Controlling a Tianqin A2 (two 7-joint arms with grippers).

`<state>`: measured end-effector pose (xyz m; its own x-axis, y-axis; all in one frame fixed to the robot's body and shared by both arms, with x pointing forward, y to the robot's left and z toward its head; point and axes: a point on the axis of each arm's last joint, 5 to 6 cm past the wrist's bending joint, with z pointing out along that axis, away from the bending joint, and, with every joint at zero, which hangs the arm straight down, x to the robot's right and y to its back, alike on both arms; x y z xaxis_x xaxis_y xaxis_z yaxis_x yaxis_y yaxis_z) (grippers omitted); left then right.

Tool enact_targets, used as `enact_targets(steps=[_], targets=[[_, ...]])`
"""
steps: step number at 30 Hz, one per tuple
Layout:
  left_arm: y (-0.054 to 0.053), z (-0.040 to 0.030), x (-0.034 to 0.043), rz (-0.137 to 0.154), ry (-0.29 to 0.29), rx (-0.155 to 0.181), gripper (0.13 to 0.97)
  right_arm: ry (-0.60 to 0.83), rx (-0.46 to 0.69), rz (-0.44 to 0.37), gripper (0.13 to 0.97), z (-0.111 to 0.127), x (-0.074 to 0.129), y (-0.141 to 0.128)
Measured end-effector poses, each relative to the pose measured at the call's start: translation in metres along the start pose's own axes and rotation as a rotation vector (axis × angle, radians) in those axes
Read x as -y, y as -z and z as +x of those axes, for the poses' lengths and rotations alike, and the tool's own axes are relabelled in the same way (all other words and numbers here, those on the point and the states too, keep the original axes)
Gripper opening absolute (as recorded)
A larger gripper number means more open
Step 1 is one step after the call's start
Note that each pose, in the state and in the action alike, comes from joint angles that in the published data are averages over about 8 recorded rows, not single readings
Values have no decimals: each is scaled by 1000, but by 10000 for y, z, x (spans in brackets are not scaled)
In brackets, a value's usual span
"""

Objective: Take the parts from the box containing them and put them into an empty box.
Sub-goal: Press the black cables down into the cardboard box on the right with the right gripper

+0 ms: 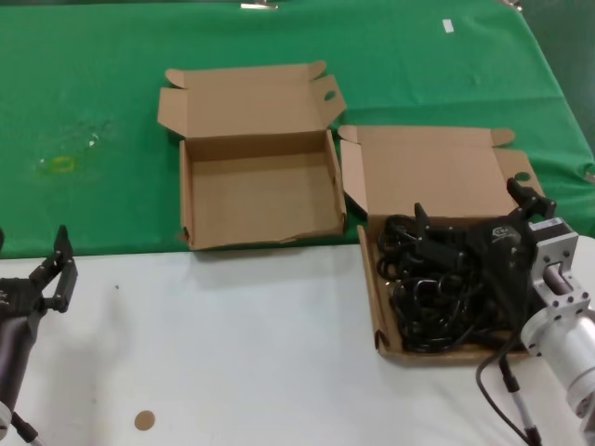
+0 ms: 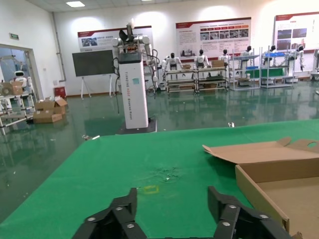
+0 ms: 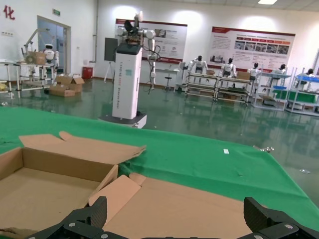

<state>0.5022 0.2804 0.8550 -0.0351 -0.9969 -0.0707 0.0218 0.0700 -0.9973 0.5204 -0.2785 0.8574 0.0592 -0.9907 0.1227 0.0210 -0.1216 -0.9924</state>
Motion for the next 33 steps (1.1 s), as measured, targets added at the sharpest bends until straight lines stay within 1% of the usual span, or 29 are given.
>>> enact_targets(steps=[6,7,15,19,27,33], targets=[[0,0,0,0,0,0,467,43,25,-11,966,119,59,-11],[0,0,0,0,0,0,467,55,33,-15,966,149,71,-13],[0,0,0,0,0,0,287,196,126,-53,966,456,189,-31],[0,0,0,0,0,0,287,290,187,-69,966,629,276,-46],[0,0,0,0,0,0,179,495,333,-115,966,963,495,-85],[0,0,0,0,0,0,157,633,462,-163,966,1154,700,-130]])
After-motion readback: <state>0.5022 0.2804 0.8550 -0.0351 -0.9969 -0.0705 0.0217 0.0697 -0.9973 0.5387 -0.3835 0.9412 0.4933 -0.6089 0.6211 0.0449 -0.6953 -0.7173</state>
